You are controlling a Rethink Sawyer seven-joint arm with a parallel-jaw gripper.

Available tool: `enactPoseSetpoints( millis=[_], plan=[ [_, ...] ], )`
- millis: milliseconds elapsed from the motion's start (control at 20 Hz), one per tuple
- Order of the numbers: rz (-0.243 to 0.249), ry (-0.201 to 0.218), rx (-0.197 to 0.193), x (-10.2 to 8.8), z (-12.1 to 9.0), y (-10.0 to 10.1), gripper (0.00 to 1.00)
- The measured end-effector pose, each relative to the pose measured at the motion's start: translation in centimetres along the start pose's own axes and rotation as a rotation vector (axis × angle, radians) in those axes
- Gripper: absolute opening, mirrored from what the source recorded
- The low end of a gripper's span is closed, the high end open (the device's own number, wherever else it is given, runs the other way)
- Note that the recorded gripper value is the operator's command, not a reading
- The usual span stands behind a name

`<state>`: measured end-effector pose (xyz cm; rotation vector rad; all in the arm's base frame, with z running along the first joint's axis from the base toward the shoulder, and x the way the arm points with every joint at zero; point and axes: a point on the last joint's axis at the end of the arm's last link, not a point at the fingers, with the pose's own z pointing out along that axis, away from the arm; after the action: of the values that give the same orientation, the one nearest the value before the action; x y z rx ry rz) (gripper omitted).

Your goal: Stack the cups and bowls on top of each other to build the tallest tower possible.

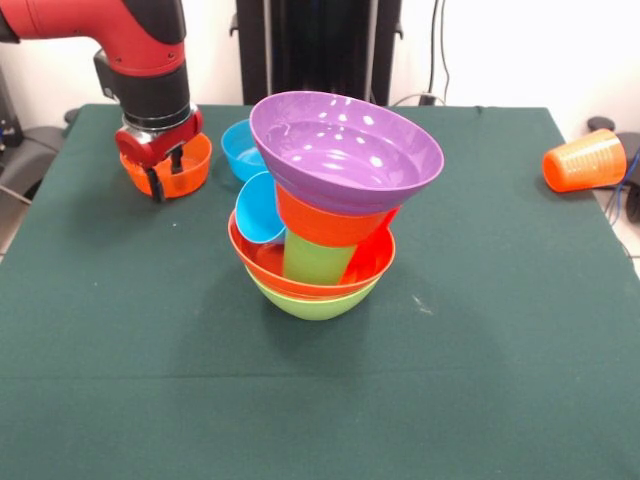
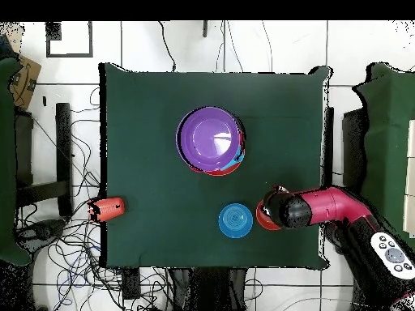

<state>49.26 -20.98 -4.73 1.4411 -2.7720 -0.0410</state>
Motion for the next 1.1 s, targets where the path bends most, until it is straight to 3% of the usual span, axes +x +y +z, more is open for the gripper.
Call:
enactPoseSetpoints(
  millis=[250, 800, 1050, 1100],
  plan=[
    [0.003, 0.023, -0.007, 0.6, -0.3, -0.1, 0.0],
    [0.002, 0.028, -0.005, 0.7, -0.5, -0.2, 0.0],
    [0.052, 0.008, 0.007, 1.7, -3.0, -1.1, 0.0],
    [0.087, 0.003, 0.023, 2.8, -4.7, -1.9, 0.0]
  ],
)
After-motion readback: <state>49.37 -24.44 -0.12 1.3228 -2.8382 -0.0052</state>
